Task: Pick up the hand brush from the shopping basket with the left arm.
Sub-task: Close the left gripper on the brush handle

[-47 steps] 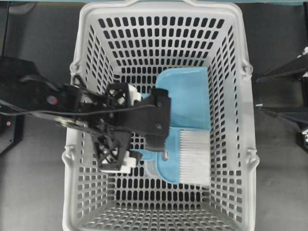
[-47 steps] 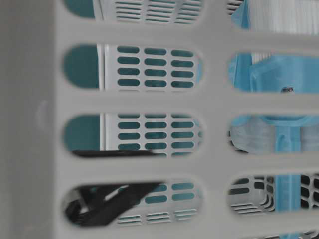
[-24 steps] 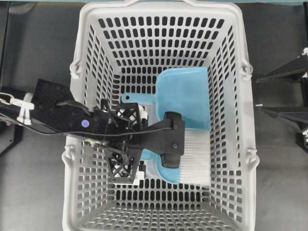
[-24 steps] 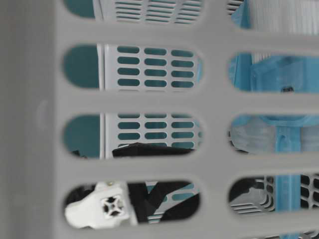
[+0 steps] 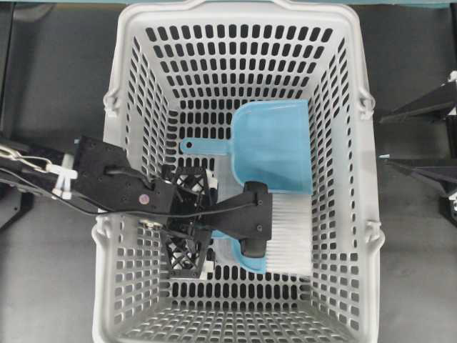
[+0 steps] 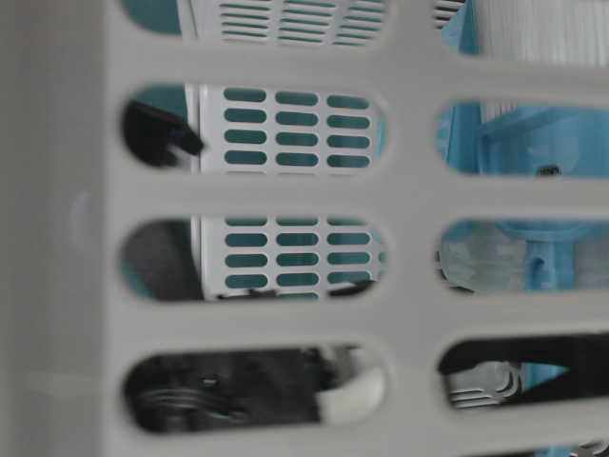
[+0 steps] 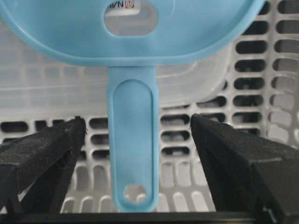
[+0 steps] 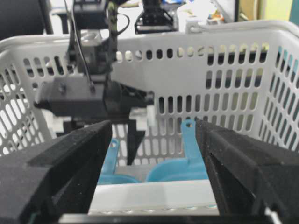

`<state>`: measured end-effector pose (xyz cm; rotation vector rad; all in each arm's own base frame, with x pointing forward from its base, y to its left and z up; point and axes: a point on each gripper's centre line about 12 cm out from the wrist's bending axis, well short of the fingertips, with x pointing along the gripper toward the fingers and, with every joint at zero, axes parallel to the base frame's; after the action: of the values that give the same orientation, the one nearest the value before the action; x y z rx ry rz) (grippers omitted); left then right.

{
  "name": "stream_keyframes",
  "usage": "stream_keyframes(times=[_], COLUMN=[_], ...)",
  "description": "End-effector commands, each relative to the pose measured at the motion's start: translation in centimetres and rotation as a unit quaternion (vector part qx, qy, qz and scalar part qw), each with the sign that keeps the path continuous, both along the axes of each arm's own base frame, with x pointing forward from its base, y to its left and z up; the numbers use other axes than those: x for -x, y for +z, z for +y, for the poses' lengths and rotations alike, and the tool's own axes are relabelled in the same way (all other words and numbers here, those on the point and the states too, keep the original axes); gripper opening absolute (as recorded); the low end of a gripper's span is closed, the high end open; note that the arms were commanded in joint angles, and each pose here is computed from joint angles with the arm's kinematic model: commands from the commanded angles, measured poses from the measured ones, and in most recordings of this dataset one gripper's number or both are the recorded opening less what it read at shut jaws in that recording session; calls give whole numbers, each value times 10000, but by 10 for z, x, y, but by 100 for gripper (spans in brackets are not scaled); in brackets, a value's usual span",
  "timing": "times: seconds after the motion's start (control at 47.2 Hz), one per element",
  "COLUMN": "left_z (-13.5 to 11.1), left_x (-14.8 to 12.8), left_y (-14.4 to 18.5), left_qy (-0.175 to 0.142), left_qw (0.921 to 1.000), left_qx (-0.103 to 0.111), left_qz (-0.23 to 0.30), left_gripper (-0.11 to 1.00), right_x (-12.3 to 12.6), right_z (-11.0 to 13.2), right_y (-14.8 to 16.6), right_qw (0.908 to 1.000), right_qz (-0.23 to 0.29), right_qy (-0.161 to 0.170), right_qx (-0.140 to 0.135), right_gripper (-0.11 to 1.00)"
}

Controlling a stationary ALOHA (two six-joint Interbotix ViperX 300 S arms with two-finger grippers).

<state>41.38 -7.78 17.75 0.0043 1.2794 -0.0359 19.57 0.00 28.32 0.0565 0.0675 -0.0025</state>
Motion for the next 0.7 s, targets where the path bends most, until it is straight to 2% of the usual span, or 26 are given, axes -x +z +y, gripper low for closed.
stream_keyframes(times=[0.0, 0.679], left_z=[-1, -1], left_x=[0, 0], left_y=[-5, -10], left_qy=[37, 66], left_qw=[9999, 9998], left_qx=[27, 57], left_qz=[-98, -171], left_gripper=[91, 90], right_x=[-1, -1], right_z=[0, 0], right_y=[3, 0], right_qw=[10000, 10000], right_qz=[-38, -15], right_qy=[-4, -4], right_qx=[-23, -23], right_gripper=[69, 69])
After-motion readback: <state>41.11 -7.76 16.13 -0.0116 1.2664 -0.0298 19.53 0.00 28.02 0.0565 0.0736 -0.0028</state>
